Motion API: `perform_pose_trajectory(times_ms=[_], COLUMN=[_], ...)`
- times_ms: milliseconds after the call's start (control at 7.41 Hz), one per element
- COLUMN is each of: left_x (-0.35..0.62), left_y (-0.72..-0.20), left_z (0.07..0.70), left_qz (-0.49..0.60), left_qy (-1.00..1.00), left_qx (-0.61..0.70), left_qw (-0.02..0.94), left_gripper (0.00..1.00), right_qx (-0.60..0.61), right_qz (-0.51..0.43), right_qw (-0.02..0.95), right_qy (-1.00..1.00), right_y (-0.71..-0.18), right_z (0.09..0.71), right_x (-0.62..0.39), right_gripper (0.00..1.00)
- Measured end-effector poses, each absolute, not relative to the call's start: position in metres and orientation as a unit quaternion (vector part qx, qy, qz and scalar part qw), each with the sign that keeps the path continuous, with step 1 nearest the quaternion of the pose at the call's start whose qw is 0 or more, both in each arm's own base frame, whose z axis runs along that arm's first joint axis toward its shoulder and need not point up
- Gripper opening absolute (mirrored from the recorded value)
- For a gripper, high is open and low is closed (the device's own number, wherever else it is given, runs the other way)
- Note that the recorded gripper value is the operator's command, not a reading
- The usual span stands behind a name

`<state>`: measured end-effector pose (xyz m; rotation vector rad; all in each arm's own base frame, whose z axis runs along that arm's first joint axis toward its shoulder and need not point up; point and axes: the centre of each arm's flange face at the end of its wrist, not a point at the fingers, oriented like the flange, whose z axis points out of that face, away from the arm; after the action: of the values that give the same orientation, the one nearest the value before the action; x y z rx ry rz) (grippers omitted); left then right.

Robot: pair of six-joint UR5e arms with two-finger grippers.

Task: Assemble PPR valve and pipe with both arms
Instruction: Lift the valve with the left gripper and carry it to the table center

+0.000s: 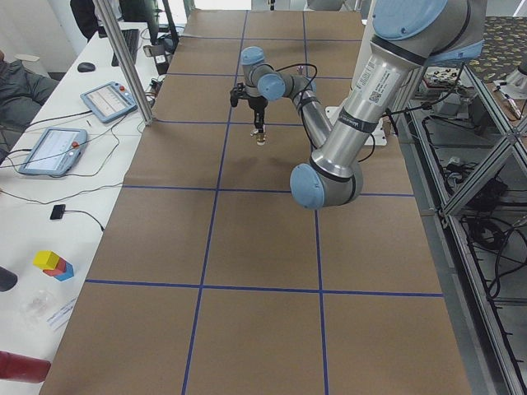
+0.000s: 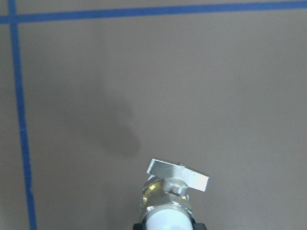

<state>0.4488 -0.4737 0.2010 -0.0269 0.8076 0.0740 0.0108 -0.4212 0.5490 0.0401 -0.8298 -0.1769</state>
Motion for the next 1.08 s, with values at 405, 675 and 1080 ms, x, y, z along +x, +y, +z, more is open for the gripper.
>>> perform_pose_trajectory(times_ms=[405,675,1080], left_x=[0.551,0.589,0.604], left_y=[-0.556,-0.575,-0.571], left_z=[0.137,0.122,0.119], left_qz=[0.028,0.036,0.049], left_qy=[0.402,0.408,0.406], left_qx=[-0.001,0.002,-0.002], left_qw=[0.915,0.912,0.913], left_gripper=[0.0,0.0,0.0], right_qx=[0.021,0.022,0.021], right_qz=[-0.087,-0.088,-0.088], right_qw=[0.911,0.911,0.911], right_qy=[-0.403,-0.403,-0.403], right_y=[-0.422,-0.421,-0.42], right_z=[0.548,0.547,0.547], right_x=[0.011,0.011,0.011], right_gripper=[1.0,1.0,1.0])
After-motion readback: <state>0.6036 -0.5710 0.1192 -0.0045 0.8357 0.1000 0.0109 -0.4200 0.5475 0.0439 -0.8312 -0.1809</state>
